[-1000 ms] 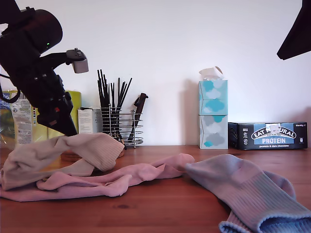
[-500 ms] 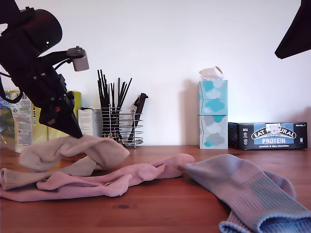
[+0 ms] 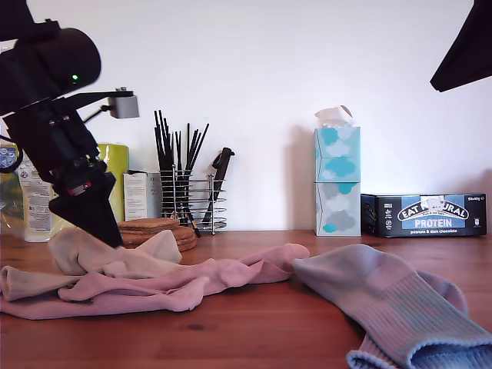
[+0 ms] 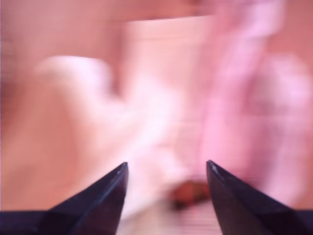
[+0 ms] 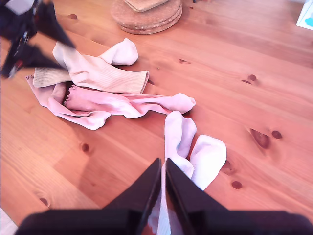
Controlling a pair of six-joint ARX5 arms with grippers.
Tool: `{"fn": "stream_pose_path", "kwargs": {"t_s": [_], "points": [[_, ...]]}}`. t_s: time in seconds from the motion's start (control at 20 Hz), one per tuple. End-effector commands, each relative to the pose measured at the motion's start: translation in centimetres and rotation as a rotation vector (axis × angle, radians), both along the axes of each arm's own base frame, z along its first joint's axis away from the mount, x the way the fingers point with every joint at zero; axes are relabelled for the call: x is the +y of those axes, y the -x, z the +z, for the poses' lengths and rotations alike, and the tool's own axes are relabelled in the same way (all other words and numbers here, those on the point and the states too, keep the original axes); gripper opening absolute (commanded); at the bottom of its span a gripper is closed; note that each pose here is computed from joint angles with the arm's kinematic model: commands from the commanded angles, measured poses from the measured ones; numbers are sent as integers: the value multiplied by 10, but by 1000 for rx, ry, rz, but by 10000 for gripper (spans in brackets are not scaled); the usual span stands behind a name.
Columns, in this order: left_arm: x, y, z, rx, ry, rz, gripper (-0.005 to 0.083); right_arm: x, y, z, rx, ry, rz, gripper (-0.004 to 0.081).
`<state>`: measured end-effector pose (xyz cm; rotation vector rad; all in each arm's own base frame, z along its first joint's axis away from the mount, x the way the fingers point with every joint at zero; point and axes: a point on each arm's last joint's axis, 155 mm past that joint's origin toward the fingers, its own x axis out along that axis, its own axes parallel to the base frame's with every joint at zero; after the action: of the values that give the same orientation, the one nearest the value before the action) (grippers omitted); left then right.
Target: Pair up the socks based on colour and pattern, by placing each sock on top of its pair
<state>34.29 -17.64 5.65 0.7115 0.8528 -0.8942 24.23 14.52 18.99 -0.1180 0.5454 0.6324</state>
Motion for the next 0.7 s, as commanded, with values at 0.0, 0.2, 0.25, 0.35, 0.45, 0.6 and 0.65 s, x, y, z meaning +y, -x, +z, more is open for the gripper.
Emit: {"fn": "stream_pose_path", "kwargs": {"t_s": [0.0,0.2,0.25,0.35,0.45,0.6,0.65], "points": [[-14,27,-15,95,7,-55,521,2,0,2,-7,-2,10,-13],[-35,47,-16,116,8,-163,521,3,1,2,-12,2,23,-13],[-32,51,-19,127,-11,-175,521,3,1,2,-13,4,24,-13],[-22,55,-26,144,-61,-172,520,3,1,2,-13,3,24,-13],[-12,52,-34,135,-109,-171,519,4,2,3,-13,1,27,-13],[-8,55,-46,167,-133,-175,515,4,2,3,-15,-1,30,-13],[-6,57,-53,190,-147,-174,515,4,2,3,-14,-1,30,-13]]}}
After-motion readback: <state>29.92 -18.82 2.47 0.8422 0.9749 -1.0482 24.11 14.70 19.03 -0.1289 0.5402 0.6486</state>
